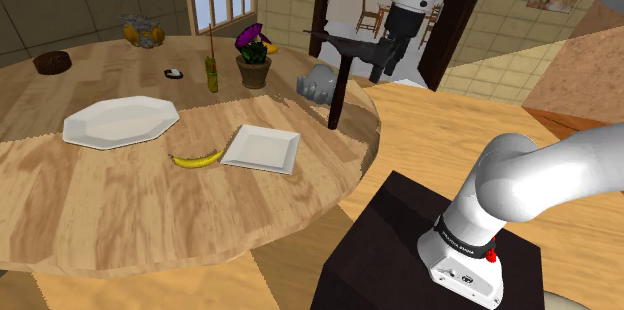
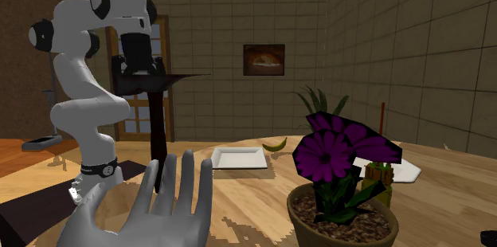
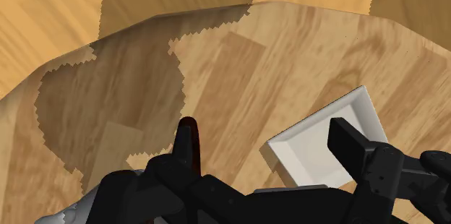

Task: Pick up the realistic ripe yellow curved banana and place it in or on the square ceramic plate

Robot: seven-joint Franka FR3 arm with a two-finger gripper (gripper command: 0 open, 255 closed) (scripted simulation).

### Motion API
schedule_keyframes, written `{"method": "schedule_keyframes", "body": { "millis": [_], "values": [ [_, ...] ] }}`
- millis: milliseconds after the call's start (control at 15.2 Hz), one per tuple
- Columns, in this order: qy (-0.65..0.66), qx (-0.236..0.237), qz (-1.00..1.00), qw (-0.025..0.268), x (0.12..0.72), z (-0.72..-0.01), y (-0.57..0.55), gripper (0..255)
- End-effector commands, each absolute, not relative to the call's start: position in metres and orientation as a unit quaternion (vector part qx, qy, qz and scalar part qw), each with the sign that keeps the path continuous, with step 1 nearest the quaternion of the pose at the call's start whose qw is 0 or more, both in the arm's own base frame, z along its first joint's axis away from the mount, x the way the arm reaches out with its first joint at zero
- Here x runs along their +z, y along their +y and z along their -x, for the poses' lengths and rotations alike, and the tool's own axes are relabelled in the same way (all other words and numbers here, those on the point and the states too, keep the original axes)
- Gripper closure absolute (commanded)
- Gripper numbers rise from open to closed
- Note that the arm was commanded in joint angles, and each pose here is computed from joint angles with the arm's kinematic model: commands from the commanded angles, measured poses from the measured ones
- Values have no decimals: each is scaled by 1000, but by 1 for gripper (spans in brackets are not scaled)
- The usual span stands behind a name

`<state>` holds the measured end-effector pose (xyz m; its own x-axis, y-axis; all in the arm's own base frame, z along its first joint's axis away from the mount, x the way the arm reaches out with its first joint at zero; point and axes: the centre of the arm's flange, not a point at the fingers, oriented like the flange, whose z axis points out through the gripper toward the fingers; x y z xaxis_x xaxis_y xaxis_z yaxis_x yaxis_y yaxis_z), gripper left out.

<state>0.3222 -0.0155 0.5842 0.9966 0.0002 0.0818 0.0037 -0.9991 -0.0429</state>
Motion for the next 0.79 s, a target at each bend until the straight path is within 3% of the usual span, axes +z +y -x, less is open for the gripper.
{"method": "schedule_keyframes", "body": {
  "millis": [0, 726],
  "values": [
    [-1, -41, 999, 22, 584, -322, -15, 0],
    [-153, -18, 988, 24, 535, -449, 51, 0]
  ]
}}
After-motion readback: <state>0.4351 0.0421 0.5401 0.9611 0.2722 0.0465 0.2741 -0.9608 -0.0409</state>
